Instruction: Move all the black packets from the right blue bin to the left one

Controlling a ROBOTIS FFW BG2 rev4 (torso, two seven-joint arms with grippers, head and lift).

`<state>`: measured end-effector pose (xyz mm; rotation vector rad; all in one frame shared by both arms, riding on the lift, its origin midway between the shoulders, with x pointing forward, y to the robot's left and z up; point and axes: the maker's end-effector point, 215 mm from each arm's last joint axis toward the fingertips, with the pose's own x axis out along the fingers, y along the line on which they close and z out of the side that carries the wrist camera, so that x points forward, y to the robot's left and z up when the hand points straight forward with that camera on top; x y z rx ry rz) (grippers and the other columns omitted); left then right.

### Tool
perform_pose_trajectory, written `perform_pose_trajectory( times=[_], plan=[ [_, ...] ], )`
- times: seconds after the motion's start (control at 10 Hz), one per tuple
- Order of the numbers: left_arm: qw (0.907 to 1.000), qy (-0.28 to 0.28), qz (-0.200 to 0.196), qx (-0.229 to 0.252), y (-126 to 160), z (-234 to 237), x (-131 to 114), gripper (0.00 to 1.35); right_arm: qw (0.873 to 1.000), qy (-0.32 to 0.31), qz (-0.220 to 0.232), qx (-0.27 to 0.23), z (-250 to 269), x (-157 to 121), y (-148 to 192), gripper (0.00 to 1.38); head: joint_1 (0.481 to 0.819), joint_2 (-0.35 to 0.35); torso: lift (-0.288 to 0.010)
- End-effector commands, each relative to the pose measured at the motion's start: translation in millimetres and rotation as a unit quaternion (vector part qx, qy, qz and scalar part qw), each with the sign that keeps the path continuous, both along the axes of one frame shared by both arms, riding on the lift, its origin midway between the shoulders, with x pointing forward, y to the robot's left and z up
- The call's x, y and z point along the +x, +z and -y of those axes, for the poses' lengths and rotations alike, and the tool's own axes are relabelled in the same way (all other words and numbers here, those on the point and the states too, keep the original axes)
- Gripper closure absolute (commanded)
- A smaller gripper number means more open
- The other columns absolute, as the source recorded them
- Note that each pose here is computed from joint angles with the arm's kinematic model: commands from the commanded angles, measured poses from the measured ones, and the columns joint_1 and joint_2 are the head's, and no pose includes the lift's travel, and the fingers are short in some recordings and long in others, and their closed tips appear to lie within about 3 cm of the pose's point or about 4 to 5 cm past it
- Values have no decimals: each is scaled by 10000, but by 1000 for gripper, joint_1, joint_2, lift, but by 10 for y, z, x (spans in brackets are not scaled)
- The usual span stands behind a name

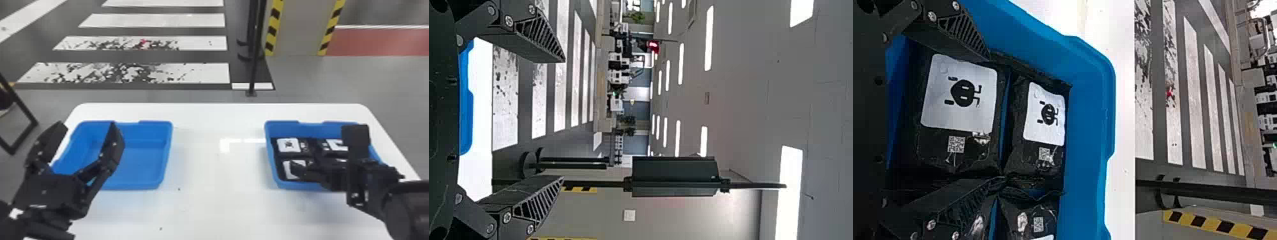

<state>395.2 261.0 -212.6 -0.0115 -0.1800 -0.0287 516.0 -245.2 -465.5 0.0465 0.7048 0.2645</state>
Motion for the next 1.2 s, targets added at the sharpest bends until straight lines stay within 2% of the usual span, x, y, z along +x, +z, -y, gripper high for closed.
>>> perform_pose_trajectory(
  times=[0.0,0.4,0.5,0.6,0.7,0.8,1.1],
  plan=[
    [10000,1,22,0,14,-2,4,217,10000,0,-69,66,4,7,-100,160,695,19,-140],
    [10000,-8,9,31,-4,3,11,217,9994,79,-137,299,-101,73,-235,186,695,30,-140],
    [10000,-6,9,31,-8,1,17,217,9990,78,-308,305,-91,11,-310,507,695,32,-140],
    [10000,-7,-2,28,-16,-5,12,217,9985,91,-411,356,-124,-33,-347,996,695,31,-140],
    [10000,8,-1,41,-15,-22,11,217,9974,101,-473,534,-191,-61,-384,1049,695,32,-140],
    [10000,15,12,46,-8,-37,2,217,9971,103,-374,657,-243,-70,-350,1176,695,34,-140],
    [10000,51,62,42,17,-59,1,217,9958,-168,-69,902,-140,-96,-224,1179,695,53,-140]
  ],
)
